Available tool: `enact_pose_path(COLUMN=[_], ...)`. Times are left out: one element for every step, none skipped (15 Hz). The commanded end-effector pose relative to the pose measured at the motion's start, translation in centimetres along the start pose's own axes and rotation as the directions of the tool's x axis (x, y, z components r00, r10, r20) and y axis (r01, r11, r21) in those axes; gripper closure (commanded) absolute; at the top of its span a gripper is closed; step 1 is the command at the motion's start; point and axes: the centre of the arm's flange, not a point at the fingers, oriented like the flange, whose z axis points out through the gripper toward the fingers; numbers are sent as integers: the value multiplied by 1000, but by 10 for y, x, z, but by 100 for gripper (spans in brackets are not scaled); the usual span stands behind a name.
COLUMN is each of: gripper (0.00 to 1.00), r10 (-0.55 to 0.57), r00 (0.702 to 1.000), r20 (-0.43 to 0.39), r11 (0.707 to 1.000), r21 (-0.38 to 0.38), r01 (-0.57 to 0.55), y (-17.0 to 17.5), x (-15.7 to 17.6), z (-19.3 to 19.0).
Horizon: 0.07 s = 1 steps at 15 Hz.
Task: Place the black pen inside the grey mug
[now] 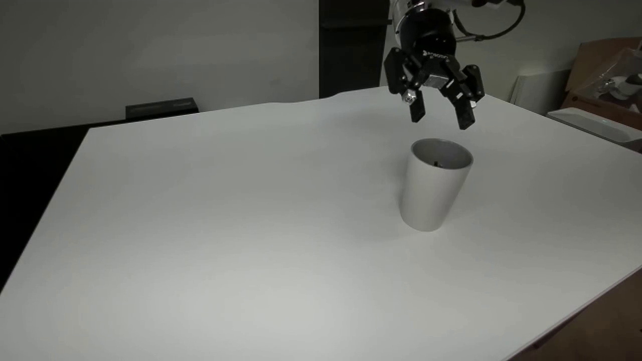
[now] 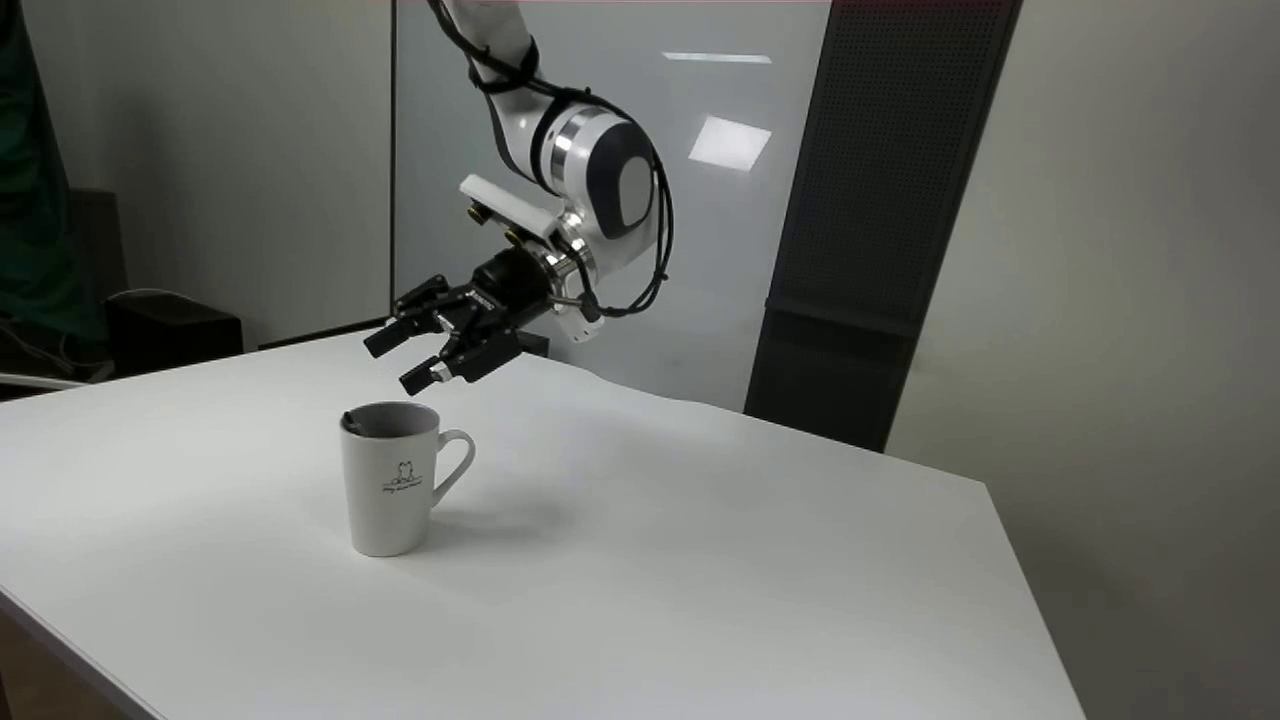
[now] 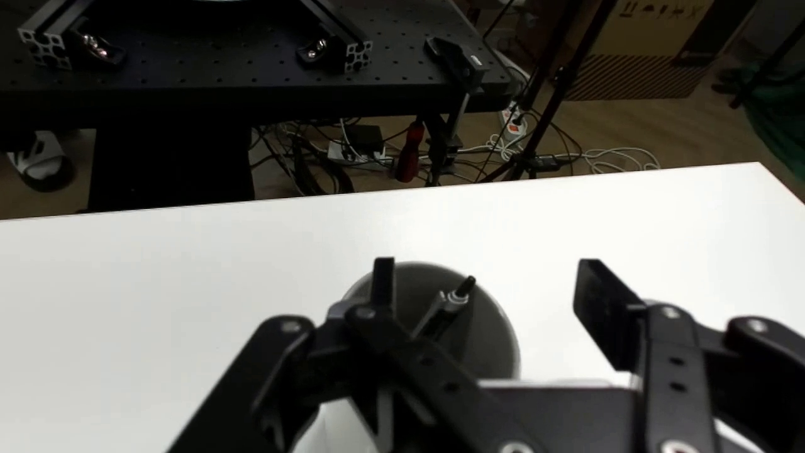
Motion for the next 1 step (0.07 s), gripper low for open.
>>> enact_pose_path(gripper=[0], r10=[-6], r00=[997], r20=[-74], r11=[1000], r21=[4], r01=[6], y=[-20], x=[-37], z=[-15])
